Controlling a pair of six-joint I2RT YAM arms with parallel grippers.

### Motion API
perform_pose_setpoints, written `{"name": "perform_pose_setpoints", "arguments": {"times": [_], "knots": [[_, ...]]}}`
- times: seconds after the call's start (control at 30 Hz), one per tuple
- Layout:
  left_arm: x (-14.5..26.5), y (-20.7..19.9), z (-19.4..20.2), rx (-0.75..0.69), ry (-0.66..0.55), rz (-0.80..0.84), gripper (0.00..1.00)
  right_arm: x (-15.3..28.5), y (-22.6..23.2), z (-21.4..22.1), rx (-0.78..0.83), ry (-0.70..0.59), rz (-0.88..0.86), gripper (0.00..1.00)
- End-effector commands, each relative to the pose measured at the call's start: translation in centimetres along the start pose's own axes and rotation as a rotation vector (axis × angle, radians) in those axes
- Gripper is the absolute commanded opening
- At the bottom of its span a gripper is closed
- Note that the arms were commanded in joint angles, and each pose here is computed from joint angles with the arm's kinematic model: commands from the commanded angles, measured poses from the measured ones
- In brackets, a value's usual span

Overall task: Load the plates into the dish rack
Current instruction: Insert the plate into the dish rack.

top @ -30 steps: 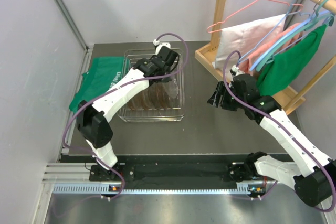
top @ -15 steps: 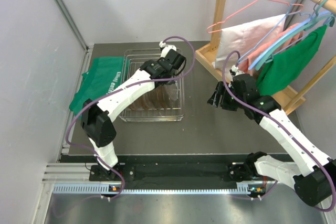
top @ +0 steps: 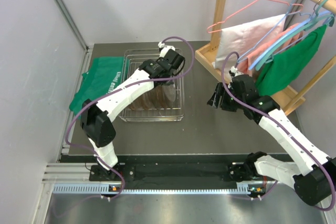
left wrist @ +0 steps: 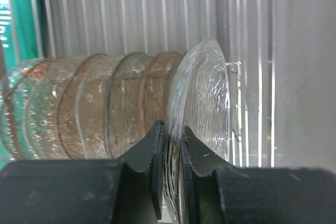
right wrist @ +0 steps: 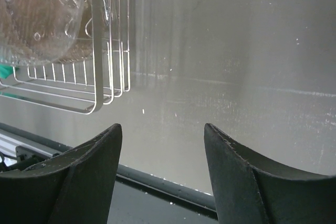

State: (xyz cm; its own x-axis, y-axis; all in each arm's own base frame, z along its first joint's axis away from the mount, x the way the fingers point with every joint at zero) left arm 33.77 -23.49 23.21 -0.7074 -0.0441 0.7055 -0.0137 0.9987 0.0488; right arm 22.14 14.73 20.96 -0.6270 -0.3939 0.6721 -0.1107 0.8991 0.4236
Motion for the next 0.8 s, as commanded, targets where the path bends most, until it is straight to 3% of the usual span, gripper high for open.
{"name": "perform_pose_setpoints", "arguments": {"times": [0.0, 0.17, 0.3, 0.37, 0.4, 0.5, 0.53, 0.67, 0.77], "knots": [[0.4, -1.2, -0.4, 0.020, -0.002, 0.088, 0.03, -0.1, 0.3, 0.0, 0.016, -0.008, -0.016, 0.64], [0.2, -2.0, 0.2, -0.005, 0.023, 0.120, 0.39, -0.4, 0.2, 0.1, 0.015, 0.003, -0.014, 0.64], [0.3, -1.5, 0.3, -0.008, 0.022, 0.100, 0.43, -0.5, 0.2, 0.3, 0.018, 0.008, -0.015, 0.64], [0.7, -1.3, 0.2, -0.007, 0.020, 0.094, 0.51, -0.6, 0.2, 0.3, 0.016, 0.011, -0.016, 0.64], [0.9, -1.2, 0.0, -0.003, 0.018, 0.098, 0.60, -0.6, 0.2, 0.4, 0.017, 0.013, -0.018, 0.64], [2.3, -1.3, -0.9, 0.012, -0.009, 0.149, 0.63, -0.7, 0.1, 0.5, 0.014, 0.014, -0.010, 0.64], [3.3, -1.1, -1.3, 0.020, -0.026, 0.172, 0.72, -0.8, 0.0, 0.5, 0.013, 0.012, -0.008, 0.64], [5.9, -1.2, -1.6, 0.046, -0.058, 0.306, 0.94, -1.3, -0.4, 1.0, 0.013, 0.028, 0.001, 0.64], [7.4, -0.6, -1.7, 0.071, -0.069, 0.372, 0.99, -1.9, -0.9, 1.6, 0.016, 0.043, 0.021, 0.64]]}}
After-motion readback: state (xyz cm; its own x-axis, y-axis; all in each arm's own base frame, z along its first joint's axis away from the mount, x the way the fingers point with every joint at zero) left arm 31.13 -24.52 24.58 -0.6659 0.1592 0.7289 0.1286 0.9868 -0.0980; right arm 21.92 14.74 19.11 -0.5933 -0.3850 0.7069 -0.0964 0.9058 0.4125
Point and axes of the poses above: each gripper's point midway between its finger pads, its own x axis back along the fingers, its own y axis along the line the jaws close on, z = x × y, the point moved 4 cm from there along x, back along the fingers, and after that the axes turned 3 degrees about x, right-handed, at the moved point
